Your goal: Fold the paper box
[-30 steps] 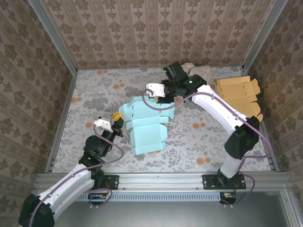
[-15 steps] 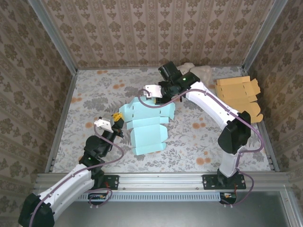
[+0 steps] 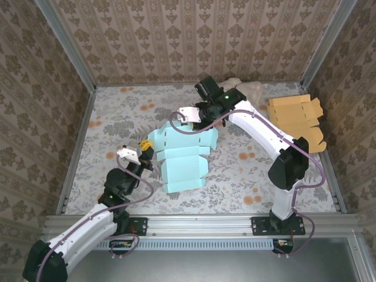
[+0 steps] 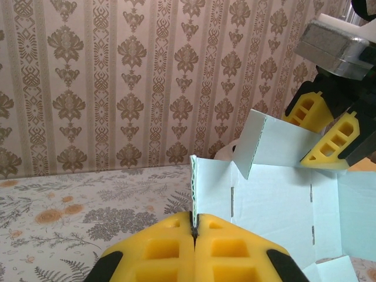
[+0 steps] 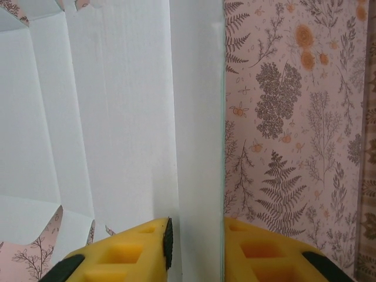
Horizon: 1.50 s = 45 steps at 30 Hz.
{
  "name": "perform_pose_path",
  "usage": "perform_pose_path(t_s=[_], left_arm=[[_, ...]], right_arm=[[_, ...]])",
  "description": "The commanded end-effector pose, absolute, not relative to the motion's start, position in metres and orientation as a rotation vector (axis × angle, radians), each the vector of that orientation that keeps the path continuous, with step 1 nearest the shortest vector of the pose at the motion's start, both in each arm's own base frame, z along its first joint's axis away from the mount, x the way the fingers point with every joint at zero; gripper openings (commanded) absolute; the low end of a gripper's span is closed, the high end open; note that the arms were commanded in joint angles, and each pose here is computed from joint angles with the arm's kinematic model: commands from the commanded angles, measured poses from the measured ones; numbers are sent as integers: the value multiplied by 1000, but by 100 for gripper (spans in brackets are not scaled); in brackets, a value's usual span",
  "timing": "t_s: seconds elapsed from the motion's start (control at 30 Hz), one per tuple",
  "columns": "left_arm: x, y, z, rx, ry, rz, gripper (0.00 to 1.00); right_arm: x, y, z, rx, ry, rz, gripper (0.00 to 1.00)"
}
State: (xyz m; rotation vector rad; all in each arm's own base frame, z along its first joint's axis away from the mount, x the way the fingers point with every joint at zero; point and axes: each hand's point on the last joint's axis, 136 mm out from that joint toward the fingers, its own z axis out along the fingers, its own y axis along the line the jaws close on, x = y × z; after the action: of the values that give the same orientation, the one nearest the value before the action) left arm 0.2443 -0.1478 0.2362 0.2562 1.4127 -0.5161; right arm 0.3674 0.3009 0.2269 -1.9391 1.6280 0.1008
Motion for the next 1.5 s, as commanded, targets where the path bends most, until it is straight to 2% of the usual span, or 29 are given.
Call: perform_pose_path(t_s=[0.0,0.23,0.33,0.43,0.47,0.7,0.8,0.97,1.27,1.47], left_arm=[[243,-147,245,260,1375,-515,0],[246,-144,243,237,1383,-501,0],[247,-141,243,219,1389,-494,0],[251,-136,245,179,1405,-485,20],[253,-133,247,152,1418,-480,21],[248,-125,264,-34,1573,-614,19],[235,-142,270,-21,1616,-739,18],[211,-198,276,131,1634,-932,18],[216,-278,268,332,1711,-918,13],[244,-283,244,302,1781,-793,6]], right_arm=[[359,301,235,-1963,1614,114,24],[355,298,232,-1989,1640,103,0],[355,295,232,-1981,1659,95,0],[359,292,231,-1961,1690,61,0],[362,290,230,-1956,1703,42,0],[380,274,222,-1894,1831,-76,0],[383,268,218,-1870,1888,-102,0],[380,257,214,-1857,1965,-136,0],[366,243,215,-1830,2023,-98,0],[357,240,216,-1839,2009,-54,0]])
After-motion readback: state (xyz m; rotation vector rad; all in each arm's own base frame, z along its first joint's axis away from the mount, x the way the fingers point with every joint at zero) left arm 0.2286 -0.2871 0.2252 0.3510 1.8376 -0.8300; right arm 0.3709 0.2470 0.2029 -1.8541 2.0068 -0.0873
